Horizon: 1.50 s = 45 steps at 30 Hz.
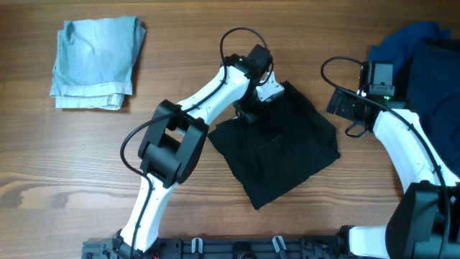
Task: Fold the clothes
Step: 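Grasp the folded black trousers' top edge with the left gripper, then lift the trousers with the left gripper and carry them onto the denim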
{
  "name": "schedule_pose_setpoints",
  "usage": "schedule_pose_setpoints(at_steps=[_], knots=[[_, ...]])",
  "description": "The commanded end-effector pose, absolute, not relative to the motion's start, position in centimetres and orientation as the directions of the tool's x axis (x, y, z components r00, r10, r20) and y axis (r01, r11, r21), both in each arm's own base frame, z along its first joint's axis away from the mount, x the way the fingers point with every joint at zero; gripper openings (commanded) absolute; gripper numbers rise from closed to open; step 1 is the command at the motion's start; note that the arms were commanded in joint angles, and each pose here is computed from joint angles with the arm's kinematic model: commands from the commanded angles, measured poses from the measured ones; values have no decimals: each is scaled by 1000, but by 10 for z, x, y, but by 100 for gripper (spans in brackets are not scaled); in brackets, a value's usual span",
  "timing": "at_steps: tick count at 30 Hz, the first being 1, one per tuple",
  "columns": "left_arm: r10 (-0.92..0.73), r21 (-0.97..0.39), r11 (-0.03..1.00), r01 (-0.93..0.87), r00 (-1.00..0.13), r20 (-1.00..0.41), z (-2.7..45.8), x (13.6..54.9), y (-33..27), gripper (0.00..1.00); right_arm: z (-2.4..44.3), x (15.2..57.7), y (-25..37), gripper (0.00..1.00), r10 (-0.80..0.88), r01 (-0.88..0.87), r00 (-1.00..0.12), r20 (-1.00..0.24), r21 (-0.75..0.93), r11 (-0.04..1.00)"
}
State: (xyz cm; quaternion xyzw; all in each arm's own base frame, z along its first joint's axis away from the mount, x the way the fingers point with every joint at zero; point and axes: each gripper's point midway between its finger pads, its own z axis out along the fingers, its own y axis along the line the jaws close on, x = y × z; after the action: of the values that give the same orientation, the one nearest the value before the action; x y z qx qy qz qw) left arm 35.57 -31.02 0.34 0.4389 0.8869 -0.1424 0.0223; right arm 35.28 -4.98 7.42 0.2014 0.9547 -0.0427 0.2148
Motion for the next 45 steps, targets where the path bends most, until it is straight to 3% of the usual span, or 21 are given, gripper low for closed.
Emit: schedule_pose_setpoints(at_steps=[1,9,13,16,19,30,36,45], knots=[[771,-275,595,755,-633,-70,-30,336,-307,41,81,356,-53,100,366,411,-815,-450,-3,912],[772,-278,597,753,-633,-57,-30,334,-305,5,81,356,-53,100,365,410,-815,-450,-3,912],[737,-241,647,723,-674,-45,-30,340,-302,4,81,356,-53,100,366,411,-815,-450,-3,912],[609,-48,792,609,-793,-23,-25,366,-278,4,81,356,-53,100,365,410,-815,-450,-3,912],[575,54,818,573,-813,-87,-2,386,-269,4,81,356,-53,100,366,411,-815,-450,-3,912],[522,98,845,526,-768,-372,105,422,-273,4,81,356,-53,100,366,411,-815,-450,-3,912],[474,231,880,414,-781,-406,120,451,-230,4,81,356,-53,100,366,411,-815,-450,-3,912],[340,233,939,254,-793,-506,140,496,-174,4,81,356,-53,100,365,410,-815,-450,-3,912]])
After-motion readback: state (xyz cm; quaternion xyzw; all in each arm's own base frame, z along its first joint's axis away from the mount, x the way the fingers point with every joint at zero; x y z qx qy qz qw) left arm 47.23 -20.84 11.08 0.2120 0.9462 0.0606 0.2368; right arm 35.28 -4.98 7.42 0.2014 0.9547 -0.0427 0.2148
